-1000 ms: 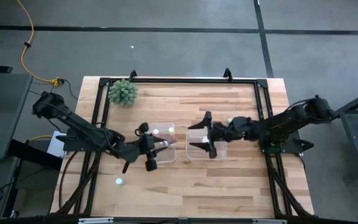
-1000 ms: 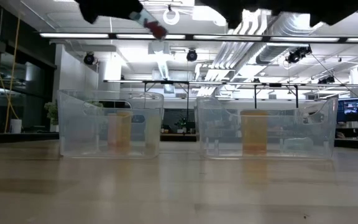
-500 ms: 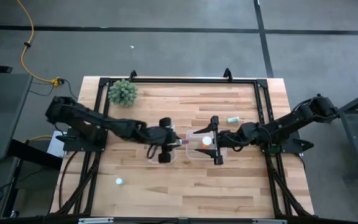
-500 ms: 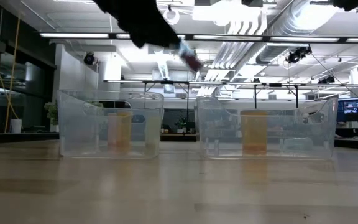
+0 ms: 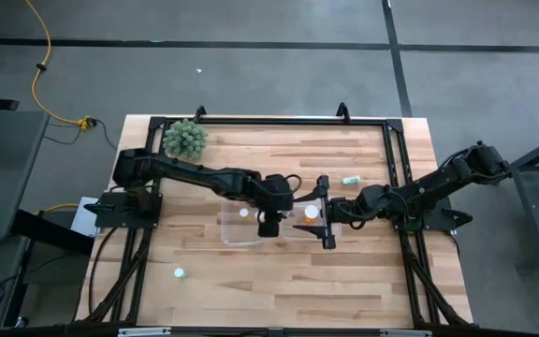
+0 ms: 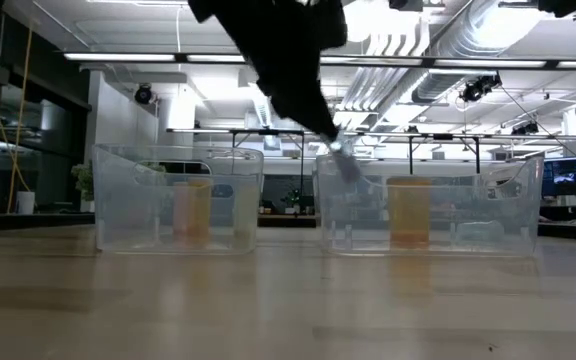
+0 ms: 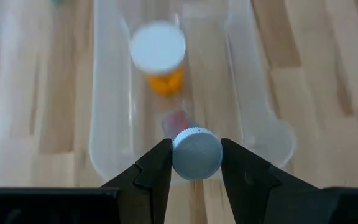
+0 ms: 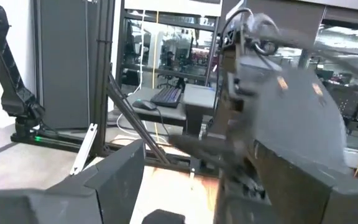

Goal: Pick and place medicine bottles into bin by pill shape (circle, oval)
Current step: Put the blue capsule bottle into the right transparent bin

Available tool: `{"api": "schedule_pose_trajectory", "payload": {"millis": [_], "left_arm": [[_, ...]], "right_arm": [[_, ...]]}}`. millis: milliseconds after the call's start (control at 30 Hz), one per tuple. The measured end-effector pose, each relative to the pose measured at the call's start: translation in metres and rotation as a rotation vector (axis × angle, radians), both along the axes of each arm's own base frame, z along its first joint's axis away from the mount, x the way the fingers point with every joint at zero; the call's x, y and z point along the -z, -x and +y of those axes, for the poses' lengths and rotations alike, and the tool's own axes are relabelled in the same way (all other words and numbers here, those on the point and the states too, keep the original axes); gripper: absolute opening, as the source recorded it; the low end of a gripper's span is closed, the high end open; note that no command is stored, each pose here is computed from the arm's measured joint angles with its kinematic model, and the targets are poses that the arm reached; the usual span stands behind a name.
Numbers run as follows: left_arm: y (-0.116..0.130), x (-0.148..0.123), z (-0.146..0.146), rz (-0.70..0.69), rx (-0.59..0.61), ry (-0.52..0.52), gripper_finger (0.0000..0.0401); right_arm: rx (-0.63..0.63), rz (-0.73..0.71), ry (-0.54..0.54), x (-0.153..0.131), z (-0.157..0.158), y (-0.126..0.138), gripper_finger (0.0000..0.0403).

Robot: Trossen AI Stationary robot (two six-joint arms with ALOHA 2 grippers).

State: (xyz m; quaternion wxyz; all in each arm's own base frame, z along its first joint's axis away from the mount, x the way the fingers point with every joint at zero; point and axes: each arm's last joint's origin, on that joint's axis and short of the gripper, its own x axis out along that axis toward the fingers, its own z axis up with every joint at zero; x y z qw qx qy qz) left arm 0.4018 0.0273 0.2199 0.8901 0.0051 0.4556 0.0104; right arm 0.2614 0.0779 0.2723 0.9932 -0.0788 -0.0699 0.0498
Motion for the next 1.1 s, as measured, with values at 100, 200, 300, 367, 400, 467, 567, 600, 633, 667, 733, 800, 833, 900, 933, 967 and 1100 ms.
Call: {"api": "schedule_pose_trajectory", "payload": {"millis": [100, 200, 300, 367, 400, 467, 567, 600, 633, 667, 733, 800, 833, 900, 933, 967, 1100], "left_arm": [[-0.004, 0.011, 0.008, 0.026, -0.004, 0.024, 0.0117], [-0.006, 0.022, 0.014, 0.059, 0.011, 0.02, 0.0117], [-0.006, 0.028, 0.018, 0.078, 0.027, 0.022, 0.0117], [-0.006, 0.032, 0.017, 0.097, 0.031, 0.029, 0.0118], [-0.006, 0.032, 0.017, 0.095, 0.033, 0.028, 0.0118], [-0.007, 0.03, 0.017, 0.084, 0.047, 0.018, 0.0118], [-0.006, 0.03, 0.017, 0.088, 0.054, 0.015, 0.0118], [-0.006, 0.03, 0.017, 0.088, 0.055, 0.015, 0.0118], [-0.006, 0.03, 0.017, 0.088, 0.055, 0.015, 0.0118], [-0.006, 0.03, 0.017, 0.093, 0.058, 0.014, 0.0118], [-0.005, 0.031, 0.017, 0.101, 0.073, 0.005, 0.0118], [-0.005, 0.031, 0.017, 0.104, 0.076, 0.003, 0.0118], [-0.004, 0.031, 0.017, 0.108, 0.076, 0.004, 0.0118], [-0.004, 0.031, 0.018, 0.112, 0.074, 0.004, 0.0118], [-0.004, 0.031, 0.017, 0.116, 0.075, 0.005, 0.0119], [-0.004, 0.031, 0.018, 0.117, 0.074, 0.005, 0.0122], [-0.004, 0.031, 0.018, 0.118, 0.056, 0.0, 0.0146]], "right_arm": [[-0.001, 0.005, 0.002, 0.001, 0.0, 0.0, 0.0291], [-0.001, 0.003, 0.001, 0.0, 0.0, 0.0, 0.0291], [0.0, 0.003, 0.001, 0.0, 0.0, 0.0, 0.0291], [-0.001, 0.002, 0.001, 0.0, 0.0, 0.0, 0.0291], [-0.001, 0.001, 0.0, 0.0, 0.0, 0.0, 0.0291], [-0.003, 0.002, 0.001, 0.0, 0.0, 0.0, 0.0291], [-0.004, 0.001, 0.001, 0.0, 0.0, 0.0, 0.0291], [-0.004, 0.001, 0.001, 0.0, 0.0, 0.0, 0.0291], [-0.004, 0.002, 0.001, 0.0, 0.0, 0.0, 0.0291], [-0.004, 0.003, 0.002, 0.0, 0.0, 0.0, 0.0291], [-0.004, 0.004, 0.002, 0.0, 0.0, 0.0, 0.0291], [-0.004, 0.007, 0.003, 0.0, 0.0, 0.0, 0.0291], [-0.004, 0.007, 0.003, 0.0, 0.0, 0.0, 0.0291], [-0.003, 0.007, 0.003, 0.0, 0.0, 0.0, 0.0291], [-0.003, 0.007, 0.003, 0.0, 0.0, 0.0, 0.0291], [-0.003, 0.007, 0.003, 0.0, 0.0, 0.0, 0.0291], [-0.003, 0.007, 0.002, 0.0, 0.0, 0.0, 0.0291]]}}
